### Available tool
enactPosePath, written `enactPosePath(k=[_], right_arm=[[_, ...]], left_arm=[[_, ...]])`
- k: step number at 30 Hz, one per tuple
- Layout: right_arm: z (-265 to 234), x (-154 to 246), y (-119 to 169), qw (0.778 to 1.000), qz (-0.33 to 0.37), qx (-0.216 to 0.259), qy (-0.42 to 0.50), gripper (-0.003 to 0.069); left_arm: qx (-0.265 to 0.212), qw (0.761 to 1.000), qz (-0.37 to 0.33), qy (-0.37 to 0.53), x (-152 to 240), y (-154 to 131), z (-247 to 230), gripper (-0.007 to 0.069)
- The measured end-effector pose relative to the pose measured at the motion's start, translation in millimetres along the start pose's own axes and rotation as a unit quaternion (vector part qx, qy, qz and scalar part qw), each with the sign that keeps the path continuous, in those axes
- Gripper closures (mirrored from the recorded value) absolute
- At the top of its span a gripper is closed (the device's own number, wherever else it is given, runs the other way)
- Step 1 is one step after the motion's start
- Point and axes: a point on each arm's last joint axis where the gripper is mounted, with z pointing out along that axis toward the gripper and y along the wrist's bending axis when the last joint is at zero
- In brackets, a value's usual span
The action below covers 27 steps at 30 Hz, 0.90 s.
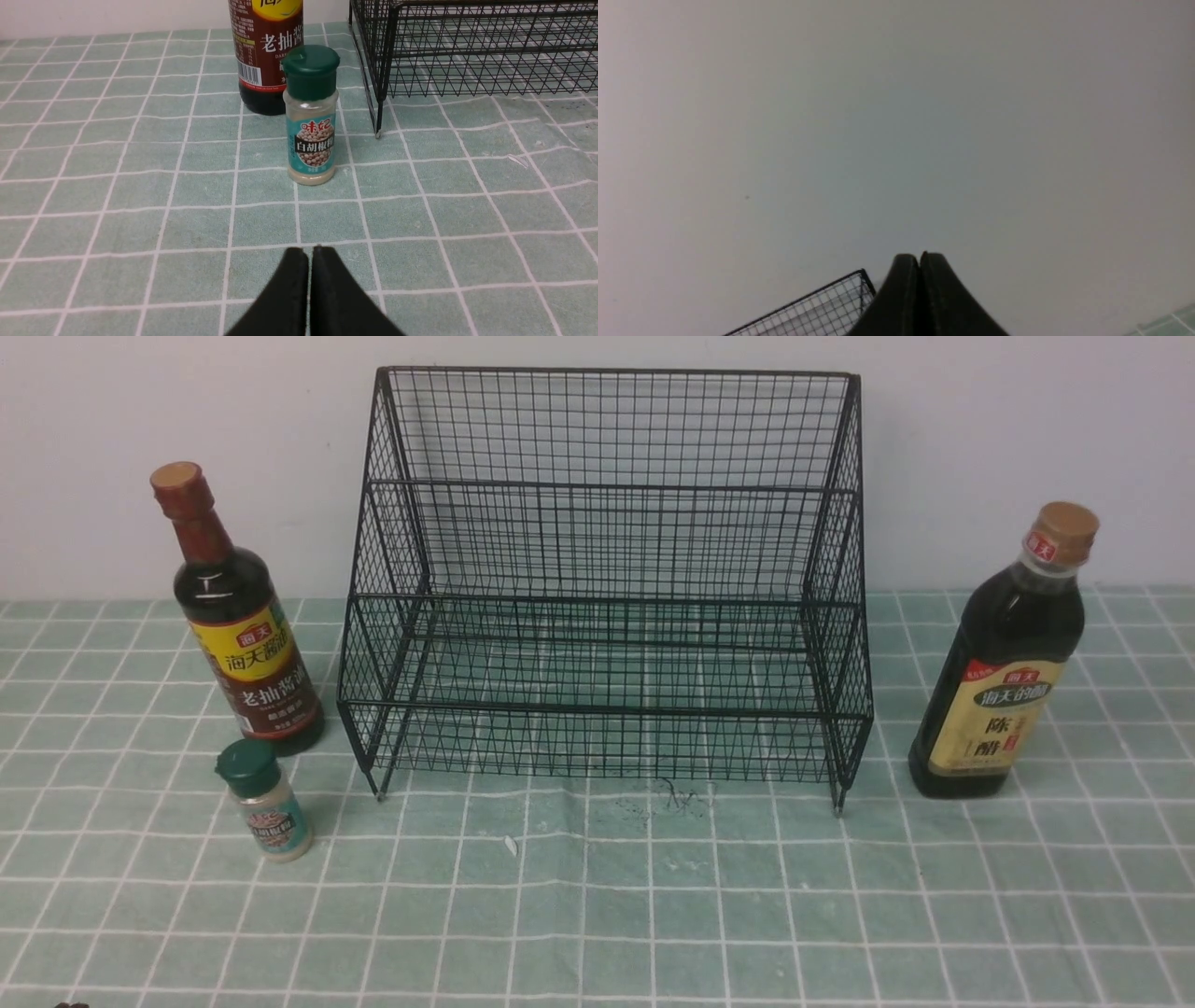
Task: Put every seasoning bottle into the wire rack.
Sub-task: Use the right arm to grab the condiment bottle closest to it
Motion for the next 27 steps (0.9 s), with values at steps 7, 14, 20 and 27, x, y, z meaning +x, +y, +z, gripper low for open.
enactPosePath(k=[7, 14, 20, 27], right_arm=[[73.5, -48.6, 43.6, 0.975, -0.105, 0.011, 0.194, 0.0673], [177.3, -51.2, 62.4, 0.893, -0.152, 0.022, 0.423, 0.0631], [251.7, -41.0, 63.7, 0.843, -0.174, 0.023, 0.508, 0.0452], [293.1, -1.9, 66.2, 0.806, -0.216, 0.007, 0.551, 0.021]], left_arm=[[0.0, 1.0, 0.0, 0.0, 0.0, 0.0, 0.0, 0.0631], [0.0, 1.0, 0.0, 0.0, 0.0, 0.0, 0.0, 0.0631], [0.0, 1.0, 0.0, 0.0, 0.0, 0.0, 0.0, 0.0631], [0.0, 1.0, 0.0, 0.0, 0.0, 0.0, 0.0, 0.0631]])
